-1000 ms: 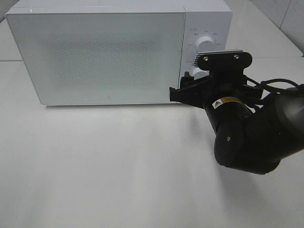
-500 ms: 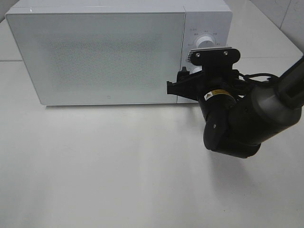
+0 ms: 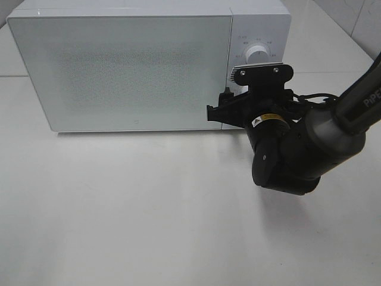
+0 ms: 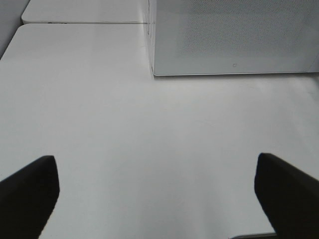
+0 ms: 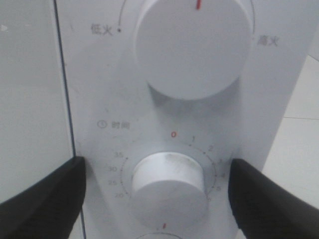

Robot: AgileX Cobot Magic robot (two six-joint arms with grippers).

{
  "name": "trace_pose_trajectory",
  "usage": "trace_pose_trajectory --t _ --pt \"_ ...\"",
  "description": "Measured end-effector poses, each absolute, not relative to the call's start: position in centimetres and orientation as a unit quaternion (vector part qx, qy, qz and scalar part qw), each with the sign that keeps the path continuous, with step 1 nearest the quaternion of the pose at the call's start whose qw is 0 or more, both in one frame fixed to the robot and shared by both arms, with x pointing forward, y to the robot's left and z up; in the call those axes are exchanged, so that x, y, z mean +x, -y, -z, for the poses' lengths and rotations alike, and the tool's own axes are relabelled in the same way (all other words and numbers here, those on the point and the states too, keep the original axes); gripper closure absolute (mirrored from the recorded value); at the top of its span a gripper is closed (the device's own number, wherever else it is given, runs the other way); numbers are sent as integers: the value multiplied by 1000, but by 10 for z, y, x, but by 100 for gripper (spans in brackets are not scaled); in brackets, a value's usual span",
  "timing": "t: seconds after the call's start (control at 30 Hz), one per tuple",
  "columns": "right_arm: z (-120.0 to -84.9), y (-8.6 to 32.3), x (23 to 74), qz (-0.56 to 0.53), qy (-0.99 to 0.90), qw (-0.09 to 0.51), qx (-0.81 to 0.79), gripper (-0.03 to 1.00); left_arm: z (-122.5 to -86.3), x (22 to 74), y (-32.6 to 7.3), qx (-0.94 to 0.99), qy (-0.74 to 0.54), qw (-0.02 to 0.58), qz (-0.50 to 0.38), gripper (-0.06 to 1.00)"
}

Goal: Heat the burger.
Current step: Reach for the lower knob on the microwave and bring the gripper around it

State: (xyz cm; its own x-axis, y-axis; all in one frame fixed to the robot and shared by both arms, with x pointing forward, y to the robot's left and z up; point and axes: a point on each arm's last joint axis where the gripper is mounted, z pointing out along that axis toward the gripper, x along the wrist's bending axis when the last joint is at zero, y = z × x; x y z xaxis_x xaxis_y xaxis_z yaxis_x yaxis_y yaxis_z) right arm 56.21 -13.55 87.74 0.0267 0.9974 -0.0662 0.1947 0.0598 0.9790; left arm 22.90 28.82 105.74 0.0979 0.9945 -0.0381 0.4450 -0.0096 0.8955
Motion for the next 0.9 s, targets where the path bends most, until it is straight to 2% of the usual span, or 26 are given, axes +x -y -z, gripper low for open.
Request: trace_pose_trajectory --t 0.37,0.47,0.5,0.53,0.6,0.63,0.67,0.9 --pt "-877 135 562 -424 -554 472 539 23 -1057 229 -288 623 -578 402 -342 -4" --pt "-877 135 562 -424 -555 471 539 28 -1057 229 -288 623 -578 402 -342 -4" --pt "-877 135 562 -424 -555 470 539 34 -1057 229 -288 623 -578 402 -342 -4" --pt "-877 135 562 -424 -555 470 539 34 -1057 229 -288 623 -578 402 -342 -4" --pt "-877 136 562 -421 -553 471 543 48 -1057 229 -288 623 -578 402 -342 -4" --pt "-877 136 562 -421 -553 471 543 48 -1057 229 -288 623 -578 402 -342 -4" --pt "-877 137 562 -420 -551 472 545 54 -1057 229 -288 623 -578 402 -342 -4" --pt "-877 136 562 -420 -551 472 545 54 -1057 229 -288 623 -578 402 -342 -4"
